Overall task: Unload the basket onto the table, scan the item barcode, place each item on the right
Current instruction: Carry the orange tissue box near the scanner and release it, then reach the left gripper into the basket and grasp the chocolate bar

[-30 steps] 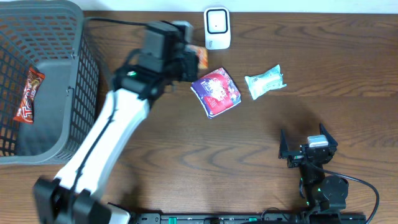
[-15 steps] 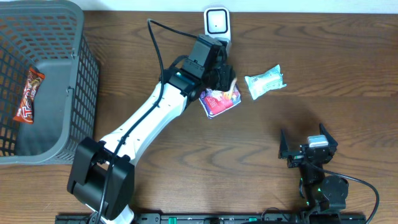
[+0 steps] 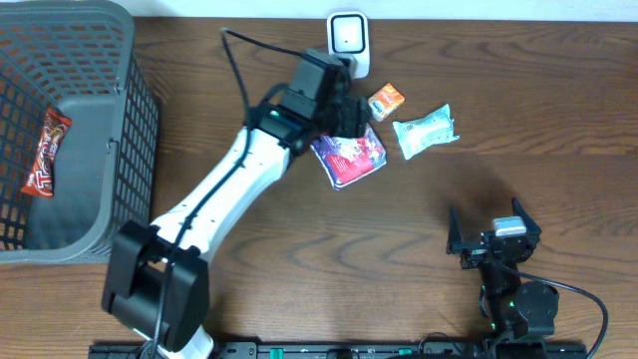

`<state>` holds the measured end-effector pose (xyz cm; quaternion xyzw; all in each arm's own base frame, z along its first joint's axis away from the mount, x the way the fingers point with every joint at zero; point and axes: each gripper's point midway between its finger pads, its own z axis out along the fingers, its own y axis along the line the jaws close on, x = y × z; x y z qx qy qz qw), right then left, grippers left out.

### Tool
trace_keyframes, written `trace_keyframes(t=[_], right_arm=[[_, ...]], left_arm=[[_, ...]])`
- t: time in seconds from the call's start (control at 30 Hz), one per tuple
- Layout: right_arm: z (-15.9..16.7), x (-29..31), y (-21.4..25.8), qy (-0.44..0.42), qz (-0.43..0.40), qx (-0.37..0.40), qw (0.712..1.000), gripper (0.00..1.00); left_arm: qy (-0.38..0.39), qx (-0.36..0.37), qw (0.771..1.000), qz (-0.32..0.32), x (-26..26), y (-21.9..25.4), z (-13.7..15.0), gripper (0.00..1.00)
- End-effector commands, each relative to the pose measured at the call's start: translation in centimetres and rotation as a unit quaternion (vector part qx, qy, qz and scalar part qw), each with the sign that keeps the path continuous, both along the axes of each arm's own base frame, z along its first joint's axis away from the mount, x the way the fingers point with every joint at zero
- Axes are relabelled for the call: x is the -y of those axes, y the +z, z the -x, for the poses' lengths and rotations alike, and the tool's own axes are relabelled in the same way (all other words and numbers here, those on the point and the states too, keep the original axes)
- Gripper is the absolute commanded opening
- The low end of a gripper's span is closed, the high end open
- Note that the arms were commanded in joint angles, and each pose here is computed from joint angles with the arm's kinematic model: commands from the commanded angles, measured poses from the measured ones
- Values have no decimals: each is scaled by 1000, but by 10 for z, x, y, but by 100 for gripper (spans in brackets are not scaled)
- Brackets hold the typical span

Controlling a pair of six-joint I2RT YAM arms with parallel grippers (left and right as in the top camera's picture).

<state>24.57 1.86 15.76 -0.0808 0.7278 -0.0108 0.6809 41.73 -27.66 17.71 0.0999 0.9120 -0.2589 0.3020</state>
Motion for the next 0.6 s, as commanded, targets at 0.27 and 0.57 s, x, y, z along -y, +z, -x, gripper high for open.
trace_keyframes(t=[0.27,0.57], right_arm=[[0,2,0,-4,-7,0,1000,99],[0,2,0,-4,-7,0,1000,99]], left_arm=[[179,164,969,47,-162,157,-24,66],[438,193,876,-51,-370,177,-7,66]])
